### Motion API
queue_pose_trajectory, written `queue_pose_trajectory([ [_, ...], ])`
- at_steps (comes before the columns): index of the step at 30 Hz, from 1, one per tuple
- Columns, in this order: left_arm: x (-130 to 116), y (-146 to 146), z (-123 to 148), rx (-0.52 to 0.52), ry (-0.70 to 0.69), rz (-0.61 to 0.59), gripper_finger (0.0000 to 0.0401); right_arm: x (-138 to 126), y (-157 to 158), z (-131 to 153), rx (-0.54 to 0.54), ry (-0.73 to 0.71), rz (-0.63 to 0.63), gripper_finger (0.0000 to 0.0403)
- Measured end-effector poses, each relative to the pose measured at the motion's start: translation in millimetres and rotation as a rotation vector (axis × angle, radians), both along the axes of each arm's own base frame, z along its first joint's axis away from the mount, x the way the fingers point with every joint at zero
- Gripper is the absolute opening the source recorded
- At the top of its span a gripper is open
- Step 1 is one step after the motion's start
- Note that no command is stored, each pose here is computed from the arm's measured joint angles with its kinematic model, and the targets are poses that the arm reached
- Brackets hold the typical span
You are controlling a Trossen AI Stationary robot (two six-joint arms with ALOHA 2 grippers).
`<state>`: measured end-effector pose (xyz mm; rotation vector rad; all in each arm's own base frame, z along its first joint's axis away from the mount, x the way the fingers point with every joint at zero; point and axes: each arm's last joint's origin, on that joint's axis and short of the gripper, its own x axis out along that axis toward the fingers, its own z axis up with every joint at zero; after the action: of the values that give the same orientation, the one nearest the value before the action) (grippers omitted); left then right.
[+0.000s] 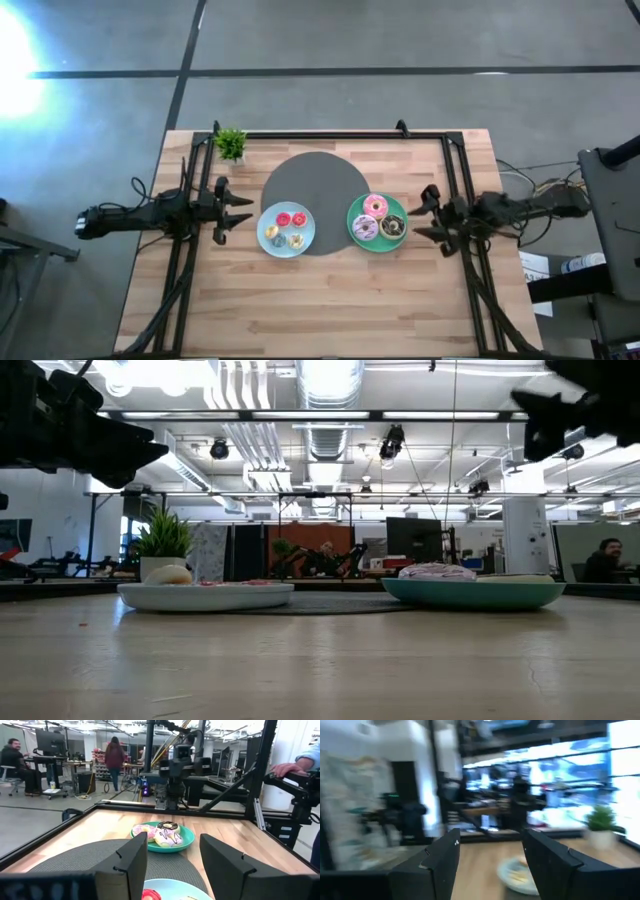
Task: Pick & Place donuts
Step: Return to Home Position
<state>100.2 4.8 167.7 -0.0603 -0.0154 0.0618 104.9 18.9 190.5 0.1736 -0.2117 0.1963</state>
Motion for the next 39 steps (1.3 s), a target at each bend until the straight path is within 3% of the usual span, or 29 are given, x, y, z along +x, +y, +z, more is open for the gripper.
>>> queue_pose_trajectory([
  [4,0,0,0,0.000,-0.001,0.000,0.0156,1,-13,-7,-0.017,0.060,-0.143,0.0206],
  [8,0,0,0,0.000,0.003,0.001,0.0156,-6,-18,-14,-0.024,0.120,-0.196,0.0206],
  [13,0,0,0,0.000,0.005,0.004,0.0156,-7,-18,-24,-0.039,0.223,-0.167,0.0206],
  [39,1,0,-4,-0.002,0.050,0.006,0.0156,-6,-18,-26,-0.047,0.243,-0.169,0.0206],
])
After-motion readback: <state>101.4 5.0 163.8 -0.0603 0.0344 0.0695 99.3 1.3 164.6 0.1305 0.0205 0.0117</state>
